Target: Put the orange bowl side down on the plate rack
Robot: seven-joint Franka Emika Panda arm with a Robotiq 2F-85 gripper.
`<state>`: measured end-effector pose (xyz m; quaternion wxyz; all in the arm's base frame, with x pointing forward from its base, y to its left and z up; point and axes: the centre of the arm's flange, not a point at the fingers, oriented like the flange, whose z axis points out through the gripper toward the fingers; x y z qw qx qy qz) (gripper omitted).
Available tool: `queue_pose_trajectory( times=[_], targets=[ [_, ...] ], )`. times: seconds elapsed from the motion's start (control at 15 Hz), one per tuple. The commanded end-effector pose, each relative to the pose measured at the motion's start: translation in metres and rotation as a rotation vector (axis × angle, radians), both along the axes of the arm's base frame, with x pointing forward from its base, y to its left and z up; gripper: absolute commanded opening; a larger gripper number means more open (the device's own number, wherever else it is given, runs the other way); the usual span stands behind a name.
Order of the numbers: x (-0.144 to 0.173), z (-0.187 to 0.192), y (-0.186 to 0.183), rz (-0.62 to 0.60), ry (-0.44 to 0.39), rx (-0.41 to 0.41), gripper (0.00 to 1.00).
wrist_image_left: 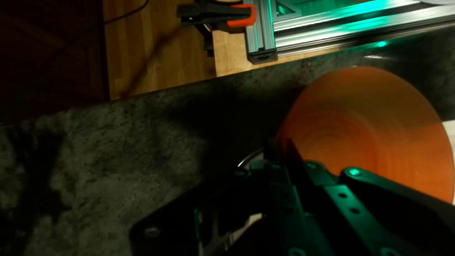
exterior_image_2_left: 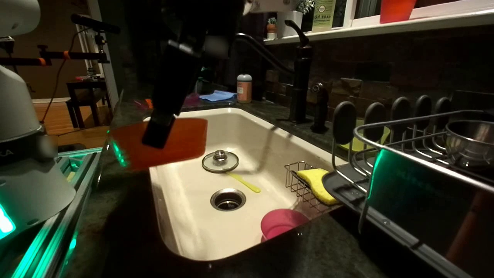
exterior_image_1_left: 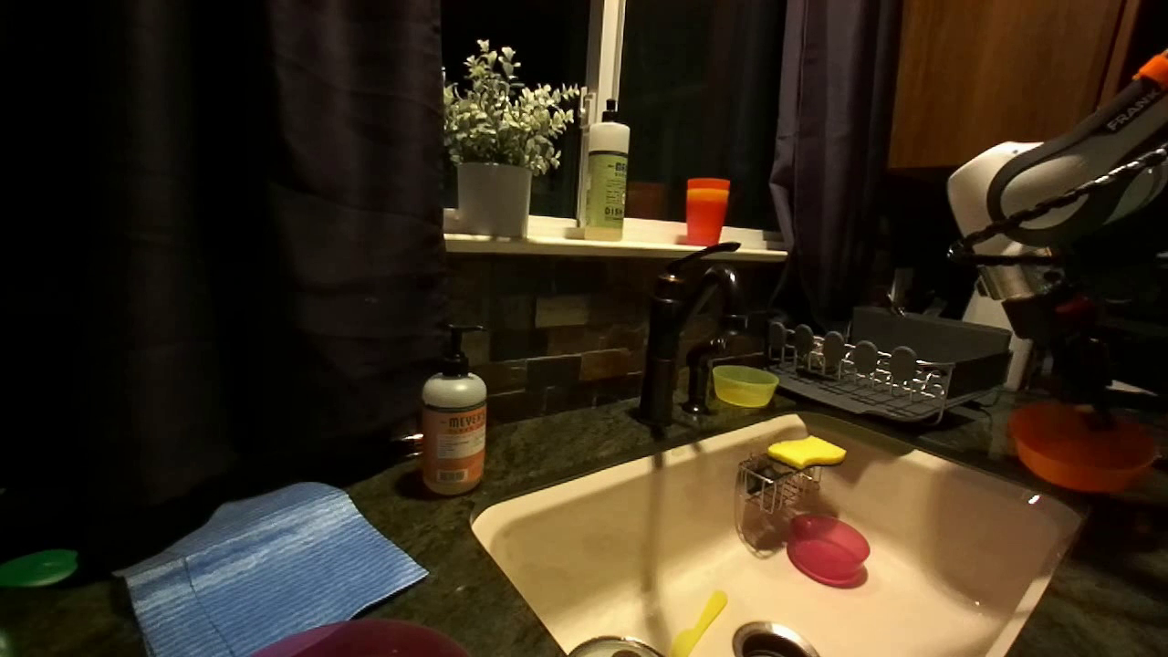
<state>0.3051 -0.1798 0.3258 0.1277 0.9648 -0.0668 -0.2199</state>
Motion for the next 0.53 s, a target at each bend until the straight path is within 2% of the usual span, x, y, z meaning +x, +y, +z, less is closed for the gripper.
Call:
queue_pose_trajectory(
  times=[0.0, 0.27, 0.47],
  targets=[
    [0.018, 0.049, 0.020, 0.024, -0.026, -0.169, 0.01],
    [0.056, 0.076, 0.044, 0.051, -0.073, -0.404, 0.01],
    [0.080, 0.079, 0.063, 0.085, -0.115, -0.569, 0.01]
  ],
)
